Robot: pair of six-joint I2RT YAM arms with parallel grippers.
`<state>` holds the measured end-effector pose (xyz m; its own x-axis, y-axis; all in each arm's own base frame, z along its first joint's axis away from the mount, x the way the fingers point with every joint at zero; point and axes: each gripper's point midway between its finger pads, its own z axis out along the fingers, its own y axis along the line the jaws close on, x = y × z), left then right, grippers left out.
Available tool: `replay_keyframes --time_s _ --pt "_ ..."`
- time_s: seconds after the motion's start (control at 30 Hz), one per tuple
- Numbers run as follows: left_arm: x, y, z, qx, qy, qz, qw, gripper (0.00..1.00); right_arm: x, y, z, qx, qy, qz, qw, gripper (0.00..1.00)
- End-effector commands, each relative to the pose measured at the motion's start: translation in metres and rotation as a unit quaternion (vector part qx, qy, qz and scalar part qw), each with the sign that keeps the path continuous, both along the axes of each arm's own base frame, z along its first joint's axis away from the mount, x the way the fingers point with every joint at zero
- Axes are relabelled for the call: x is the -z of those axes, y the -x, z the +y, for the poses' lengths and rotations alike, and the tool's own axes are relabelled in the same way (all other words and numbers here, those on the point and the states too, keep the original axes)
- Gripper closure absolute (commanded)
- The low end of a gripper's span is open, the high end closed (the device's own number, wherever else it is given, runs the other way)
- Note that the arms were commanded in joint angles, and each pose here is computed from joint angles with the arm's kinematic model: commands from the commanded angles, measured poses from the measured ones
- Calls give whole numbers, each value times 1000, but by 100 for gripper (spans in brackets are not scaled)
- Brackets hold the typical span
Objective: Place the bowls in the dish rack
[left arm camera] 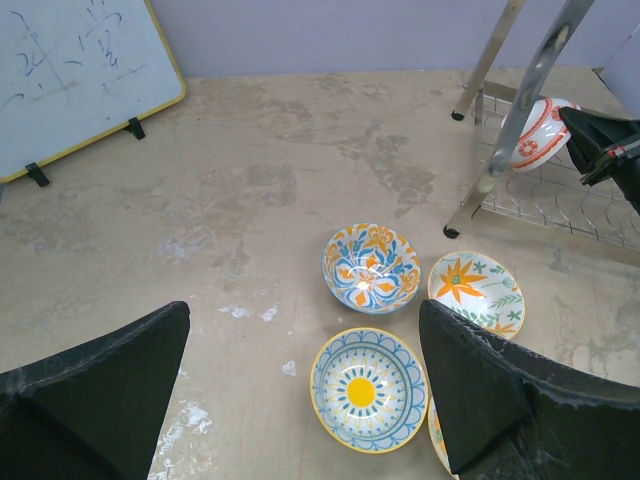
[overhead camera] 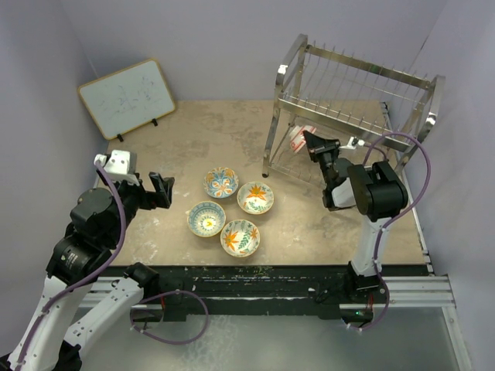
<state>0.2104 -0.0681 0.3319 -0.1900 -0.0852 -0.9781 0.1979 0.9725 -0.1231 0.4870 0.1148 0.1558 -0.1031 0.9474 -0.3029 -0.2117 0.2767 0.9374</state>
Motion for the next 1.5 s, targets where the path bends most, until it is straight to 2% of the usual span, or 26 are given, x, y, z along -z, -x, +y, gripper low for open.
replay_keyframes --time_s 0.0,0.3,0.43,0.57,0.7,0.87,1.0,1.23,1.47 --pt "-7 -6 -3 1 2 -16 1000 1 -51 20 -26 41 -18 -111 993 100" --pt "-6 -6 -3 3 5 -15 1000 1 -31 33 -46 81 -29 -72 994 99" --pt "-5 -6 -5 6 6 -14 1000 1 -28 40 -51 93 -30 -64 993 90" --pt "-6 -6 -6 8 8 -16 1000 1 -29 49 -59 112 -31 -60 991 85" --pt "-6 -4 -5 9 9 -17 1000 1 -28 58 -69 136 -33 -52 989 69" --pt "-6 -3 -6 11 11 -18 1000 1 -24 64 -75 150 -35 -41 987 62" --pt "-7 -3 -6 13 11 -18 1000 1 -22 64 -76 154 -32 -26 987 43" --pt "-8 -1 -6 15 14 -22 1000 1 -28 63 -81 168 -17 4 986 37" --pt "-9 2 -6 17 19 -28 999 1 -12 57 -86 185 12 105 977 29"
